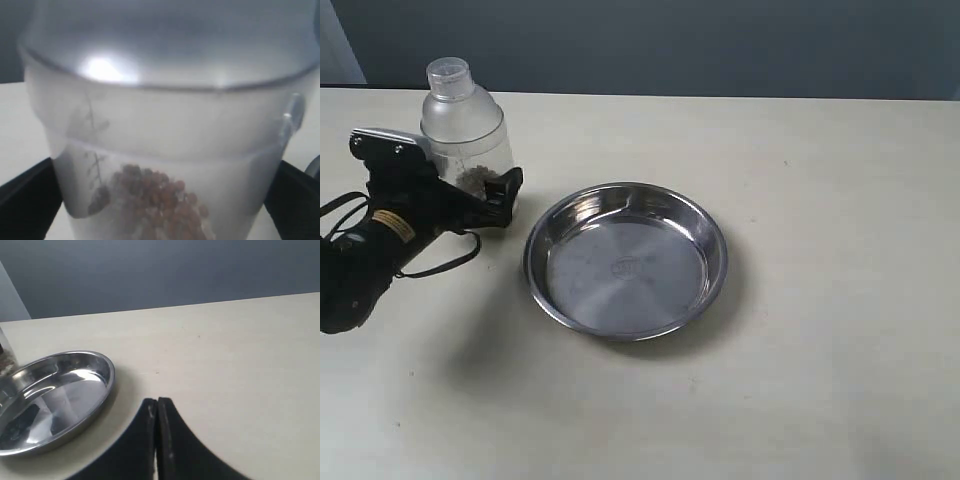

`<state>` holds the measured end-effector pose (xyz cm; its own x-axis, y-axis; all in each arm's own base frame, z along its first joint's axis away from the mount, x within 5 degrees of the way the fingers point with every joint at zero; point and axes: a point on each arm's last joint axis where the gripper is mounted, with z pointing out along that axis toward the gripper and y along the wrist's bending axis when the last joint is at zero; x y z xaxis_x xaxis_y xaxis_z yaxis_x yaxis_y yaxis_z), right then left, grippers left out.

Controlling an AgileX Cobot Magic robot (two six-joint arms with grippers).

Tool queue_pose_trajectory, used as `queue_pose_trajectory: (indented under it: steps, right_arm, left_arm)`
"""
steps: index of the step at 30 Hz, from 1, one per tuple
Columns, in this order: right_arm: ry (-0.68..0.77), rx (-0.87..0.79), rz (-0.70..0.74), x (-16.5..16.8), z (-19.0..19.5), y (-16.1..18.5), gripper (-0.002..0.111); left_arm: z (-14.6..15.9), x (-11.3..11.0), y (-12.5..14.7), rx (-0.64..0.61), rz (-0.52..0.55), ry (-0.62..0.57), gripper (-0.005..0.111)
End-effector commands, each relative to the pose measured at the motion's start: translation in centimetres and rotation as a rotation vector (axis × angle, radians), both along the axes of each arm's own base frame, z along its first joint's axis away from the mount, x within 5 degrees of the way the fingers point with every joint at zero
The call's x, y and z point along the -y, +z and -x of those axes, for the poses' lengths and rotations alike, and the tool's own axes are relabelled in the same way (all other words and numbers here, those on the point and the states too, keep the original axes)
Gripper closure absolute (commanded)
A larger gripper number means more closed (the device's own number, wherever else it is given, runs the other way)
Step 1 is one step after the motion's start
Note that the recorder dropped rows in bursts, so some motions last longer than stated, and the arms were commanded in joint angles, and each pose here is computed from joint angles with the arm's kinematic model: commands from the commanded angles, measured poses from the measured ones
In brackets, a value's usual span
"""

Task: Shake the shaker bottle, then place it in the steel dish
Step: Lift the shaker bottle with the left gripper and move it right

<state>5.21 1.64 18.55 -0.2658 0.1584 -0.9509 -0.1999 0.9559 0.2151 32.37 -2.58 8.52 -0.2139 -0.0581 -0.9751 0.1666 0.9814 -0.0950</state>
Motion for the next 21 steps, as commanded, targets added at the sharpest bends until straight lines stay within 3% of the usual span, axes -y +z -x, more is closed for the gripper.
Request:
queue_pose_trajectory:
  steps: [1, 8, 14, 20, 21]
  right_arm:
    - [-0.001, 0.013, 0.003, 0.02, 0.00, 0.06, 0.109]
    - [-0.001, 0.013, 0.003, 0.02, 0.00, 0.06, 0.109]
    - [-0.001, 0.013, 0.003, 0.02, 0.00, 0.06, 0.109]
    - [-0.001, 0.013, 0.003, 0.02, 0.00, 0.06, 0.109]
    - [-0.001, 0.013, 0.003, 0.02, 0.00, 0.06, 0.109]
  left_arm:
    - [-0.23, -0.10, -1.21, -0.021, -0.015, 0.011, 0.006]
    - [-0.60, -0.05, -1.88, -0.023, -0.052, -0.001, 0.009]
    - [-0.56, 0.17, -1.88, -0.022, -0.055, -0.028, 0.025]
    - [-0.57, 0.12, -1.88, -0.022, -0.054, -0.021, 0.030]
    - [-0.58, 0.06, -1.88, -0.022, -0.053, -0.015, 0.036]
